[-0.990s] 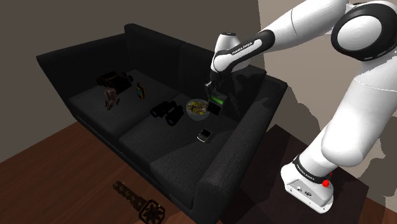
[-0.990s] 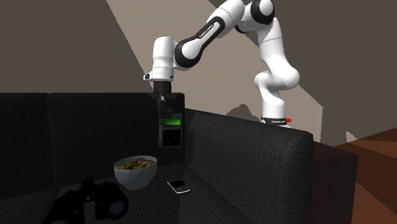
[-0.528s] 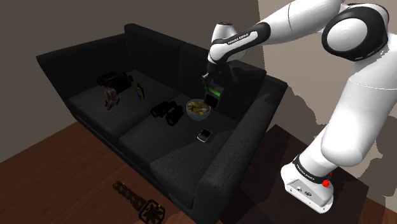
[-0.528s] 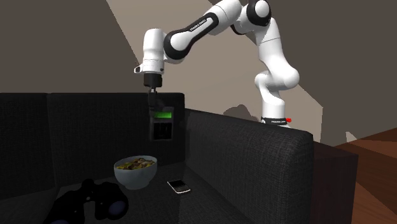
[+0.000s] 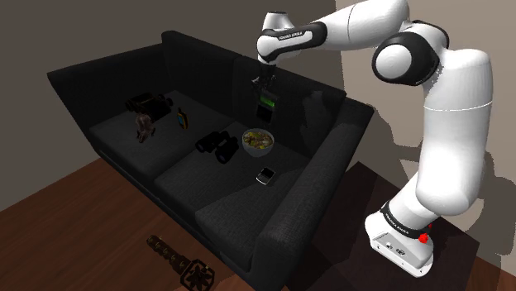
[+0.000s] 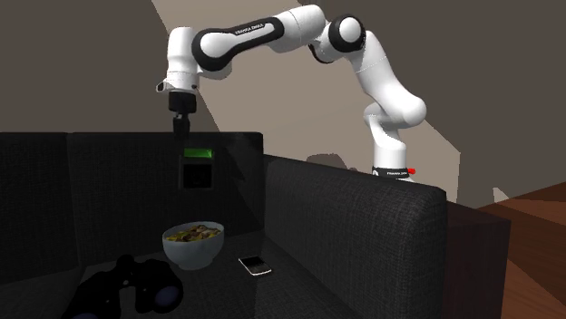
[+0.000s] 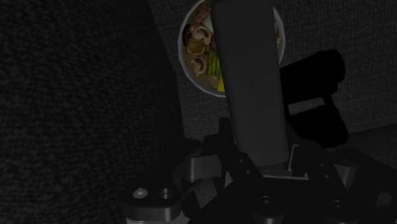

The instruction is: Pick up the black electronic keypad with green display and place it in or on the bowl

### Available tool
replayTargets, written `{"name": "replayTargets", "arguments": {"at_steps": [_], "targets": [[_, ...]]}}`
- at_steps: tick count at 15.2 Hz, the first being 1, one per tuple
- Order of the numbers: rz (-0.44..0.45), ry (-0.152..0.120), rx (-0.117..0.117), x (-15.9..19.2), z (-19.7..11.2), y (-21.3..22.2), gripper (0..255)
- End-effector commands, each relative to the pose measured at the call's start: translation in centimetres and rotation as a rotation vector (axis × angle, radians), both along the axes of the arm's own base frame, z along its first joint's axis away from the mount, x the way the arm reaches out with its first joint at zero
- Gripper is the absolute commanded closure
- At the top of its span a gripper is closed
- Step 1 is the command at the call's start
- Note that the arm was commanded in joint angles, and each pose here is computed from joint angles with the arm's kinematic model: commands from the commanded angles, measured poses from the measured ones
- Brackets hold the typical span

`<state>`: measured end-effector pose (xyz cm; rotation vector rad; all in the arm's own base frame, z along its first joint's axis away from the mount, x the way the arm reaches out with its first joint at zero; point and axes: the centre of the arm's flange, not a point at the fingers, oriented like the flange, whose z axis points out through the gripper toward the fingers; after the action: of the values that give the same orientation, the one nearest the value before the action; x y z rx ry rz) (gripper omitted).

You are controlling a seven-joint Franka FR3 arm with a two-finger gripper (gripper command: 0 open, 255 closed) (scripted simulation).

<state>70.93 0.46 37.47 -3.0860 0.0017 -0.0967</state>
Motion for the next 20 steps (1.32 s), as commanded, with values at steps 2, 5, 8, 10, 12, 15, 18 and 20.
{"name": "replayTargets", "arguments": {"at_steps": [2,5,8,10,12,15,18,20], "targets": [[0.0,0.0,0.0,3.2,0.9,-0.9,255],[0.0,0.0,0.0,3.2,-0.7,-0.9,255],[0.0,0.0,0.0,3.2,-2.3,-0.9,255],[0.0,0.0,0.0,3.2,-3.3,-0.9,255],[0.0,0.0,0.0,3.2,-4.4,-0.9,255],[0.0,0.0,0.0,3.2,-6.0,-0.9,255],[0.0,0.0,0.0,3.2,-7.6,-0.9,255],[0.0,0.0,0.0,3.2,-8.6,-0.9,255]]}}
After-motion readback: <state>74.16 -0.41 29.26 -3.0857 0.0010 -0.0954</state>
